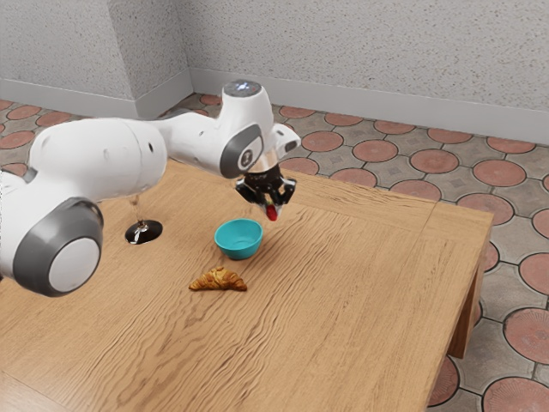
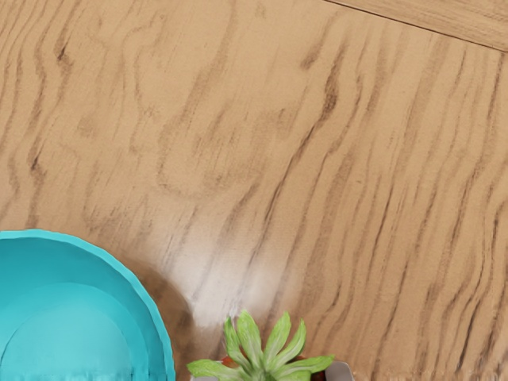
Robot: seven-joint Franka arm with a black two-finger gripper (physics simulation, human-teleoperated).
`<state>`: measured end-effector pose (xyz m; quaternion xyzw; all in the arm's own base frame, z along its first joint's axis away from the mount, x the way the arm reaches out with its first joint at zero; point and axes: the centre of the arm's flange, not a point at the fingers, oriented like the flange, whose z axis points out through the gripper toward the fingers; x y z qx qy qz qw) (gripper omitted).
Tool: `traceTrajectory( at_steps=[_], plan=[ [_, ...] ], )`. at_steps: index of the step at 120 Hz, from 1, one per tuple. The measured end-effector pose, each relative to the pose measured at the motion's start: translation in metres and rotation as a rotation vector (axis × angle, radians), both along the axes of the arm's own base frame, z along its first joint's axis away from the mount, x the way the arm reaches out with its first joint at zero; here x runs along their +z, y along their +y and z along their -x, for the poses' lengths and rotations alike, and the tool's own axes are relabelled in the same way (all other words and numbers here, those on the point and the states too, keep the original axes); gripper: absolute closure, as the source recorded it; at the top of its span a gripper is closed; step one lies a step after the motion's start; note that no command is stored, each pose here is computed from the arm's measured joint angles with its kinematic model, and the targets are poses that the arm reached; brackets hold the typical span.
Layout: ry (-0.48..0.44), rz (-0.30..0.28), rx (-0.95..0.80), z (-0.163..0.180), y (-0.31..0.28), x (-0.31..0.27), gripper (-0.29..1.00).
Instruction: Take strawberry from the bowl
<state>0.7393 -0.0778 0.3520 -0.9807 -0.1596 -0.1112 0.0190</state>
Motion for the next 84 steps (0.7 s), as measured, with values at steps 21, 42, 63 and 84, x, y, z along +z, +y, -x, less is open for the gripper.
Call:
traceTrajectory(
  at_steps=[21, 42, 63, 84],
  plan=[
    [0.036, -0.002, -0.099, 0.013, -0.084, -0.028, 0.75],
    [0.07, 0.013, -0.15, 0.02, -0.134, -0.063, 0.75],
    [0.062, 0.029, -0.168, 0.017, -0.159, -0.078, 0.75],
    [0.053, 0.042, -0.163, 0.016, -0.162, -0.086, 0.58]
  ],
)
